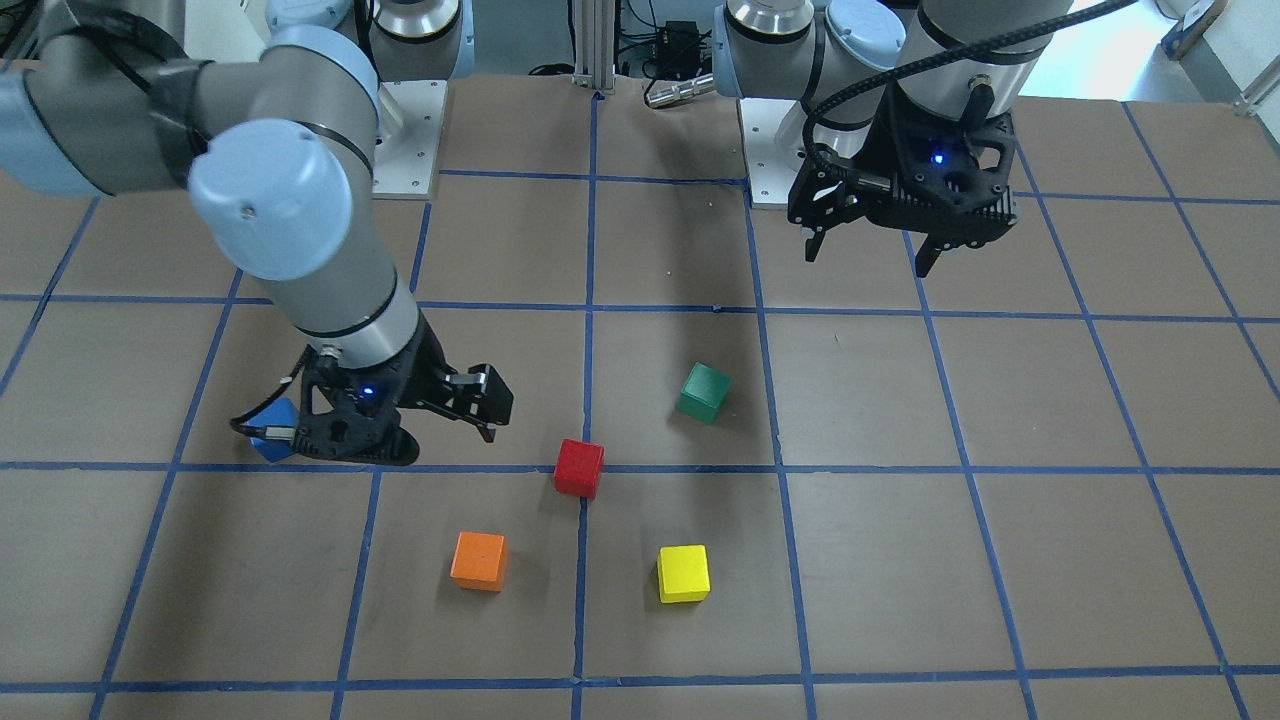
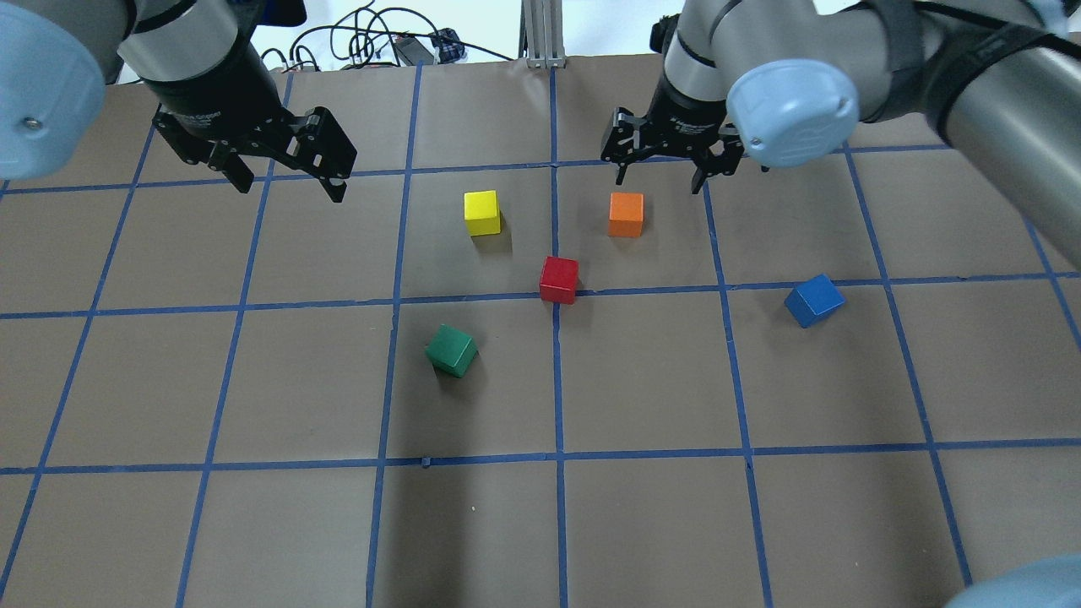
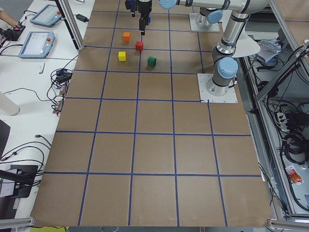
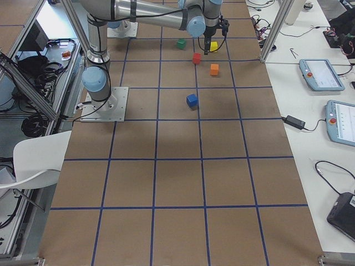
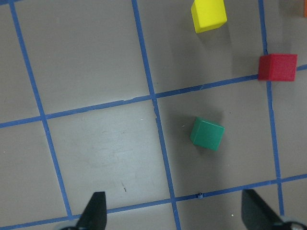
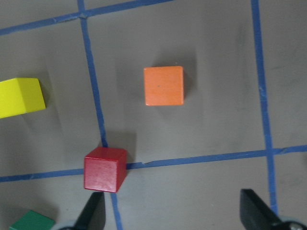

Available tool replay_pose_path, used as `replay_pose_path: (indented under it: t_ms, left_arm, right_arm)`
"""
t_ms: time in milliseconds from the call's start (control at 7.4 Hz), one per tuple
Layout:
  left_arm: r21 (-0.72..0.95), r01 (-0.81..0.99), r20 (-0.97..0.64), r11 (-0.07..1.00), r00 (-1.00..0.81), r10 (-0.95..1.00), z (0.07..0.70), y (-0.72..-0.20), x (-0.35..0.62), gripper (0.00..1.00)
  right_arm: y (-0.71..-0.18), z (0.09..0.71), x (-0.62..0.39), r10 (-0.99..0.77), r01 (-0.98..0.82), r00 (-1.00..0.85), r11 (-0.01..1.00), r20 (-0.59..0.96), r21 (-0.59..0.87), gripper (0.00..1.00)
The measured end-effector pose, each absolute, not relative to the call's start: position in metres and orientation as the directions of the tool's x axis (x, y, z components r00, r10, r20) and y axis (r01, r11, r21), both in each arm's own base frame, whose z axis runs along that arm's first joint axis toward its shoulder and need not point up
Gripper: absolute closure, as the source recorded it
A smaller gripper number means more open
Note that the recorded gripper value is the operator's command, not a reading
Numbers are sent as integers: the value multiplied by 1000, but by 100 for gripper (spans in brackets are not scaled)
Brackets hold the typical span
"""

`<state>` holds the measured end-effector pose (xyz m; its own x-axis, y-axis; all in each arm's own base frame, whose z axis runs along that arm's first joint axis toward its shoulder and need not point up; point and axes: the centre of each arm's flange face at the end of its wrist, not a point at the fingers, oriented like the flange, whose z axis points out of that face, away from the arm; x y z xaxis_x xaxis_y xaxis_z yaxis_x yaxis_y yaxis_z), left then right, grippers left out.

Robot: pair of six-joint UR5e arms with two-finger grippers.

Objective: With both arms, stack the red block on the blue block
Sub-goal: 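Lower the right gripper onto the red cube and grasp it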

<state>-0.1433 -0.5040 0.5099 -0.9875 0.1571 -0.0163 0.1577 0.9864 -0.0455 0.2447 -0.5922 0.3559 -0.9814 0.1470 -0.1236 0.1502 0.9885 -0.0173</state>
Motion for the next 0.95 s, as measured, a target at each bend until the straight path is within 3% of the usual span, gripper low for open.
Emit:
replay_pose_path:
  t_ms: [946]
  left_arm:
    - [-63, 53, -23, 997, -998, 52, 525, -484, -142, 0]
  right_arm:
    - [-590, 238, 338, 221, 215, -971, 974, -89, 76, 0]
